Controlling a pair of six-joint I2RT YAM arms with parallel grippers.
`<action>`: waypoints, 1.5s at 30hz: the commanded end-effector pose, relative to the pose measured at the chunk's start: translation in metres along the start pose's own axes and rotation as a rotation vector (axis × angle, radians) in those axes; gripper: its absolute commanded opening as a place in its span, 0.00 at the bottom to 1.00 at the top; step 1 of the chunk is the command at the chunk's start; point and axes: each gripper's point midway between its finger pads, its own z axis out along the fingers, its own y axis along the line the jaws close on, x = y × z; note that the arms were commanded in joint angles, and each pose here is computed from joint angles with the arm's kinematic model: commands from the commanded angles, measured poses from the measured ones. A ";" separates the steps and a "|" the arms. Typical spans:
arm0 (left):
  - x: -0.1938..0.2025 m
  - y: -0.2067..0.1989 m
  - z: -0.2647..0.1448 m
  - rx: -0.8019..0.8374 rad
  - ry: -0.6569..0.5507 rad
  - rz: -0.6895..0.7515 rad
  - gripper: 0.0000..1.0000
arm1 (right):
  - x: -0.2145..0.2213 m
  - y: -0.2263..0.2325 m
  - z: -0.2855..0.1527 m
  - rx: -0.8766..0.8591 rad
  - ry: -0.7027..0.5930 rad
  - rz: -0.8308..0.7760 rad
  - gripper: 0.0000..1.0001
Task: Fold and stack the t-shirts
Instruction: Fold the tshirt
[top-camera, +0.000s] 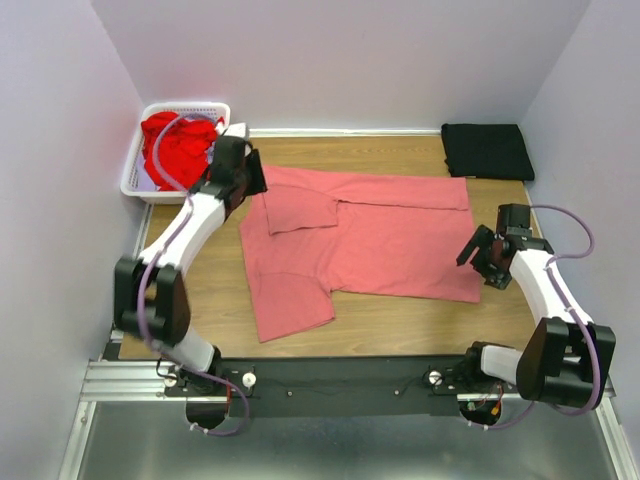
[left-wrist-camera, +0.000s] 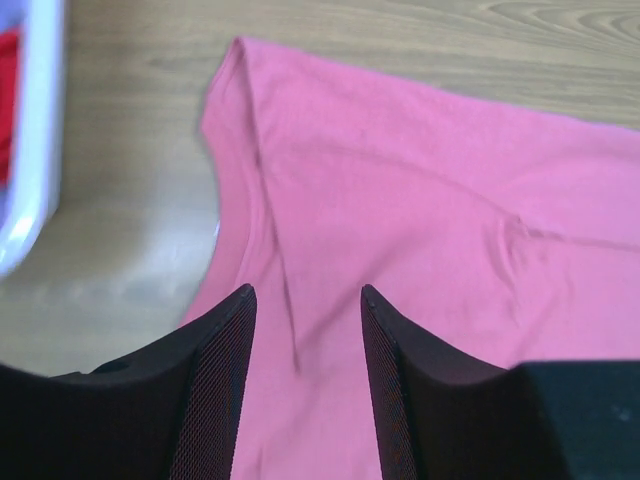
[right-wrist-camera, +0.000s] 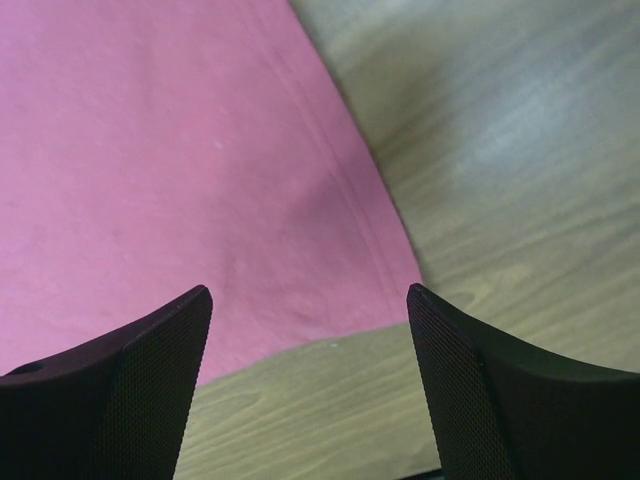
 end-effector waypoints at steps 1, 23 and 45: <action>0.041 0.028 -0.033 -0.059 -0.003 -0.083 0.54 | 0.023 -0.025 -0.003 0.112 0.073 0.054 0.84; 0.134 0.075 -0.101 -0.153 0.039 -0.220 0.81 | 0.053 -0.047 0.014 0.268 0.190 0.286 0.61; 0.146 0.062 -0.096 -0.122 0.042 -0.197 0.80 | 0.059 -0.065 0.021 0.360 0.146 0.409 0.45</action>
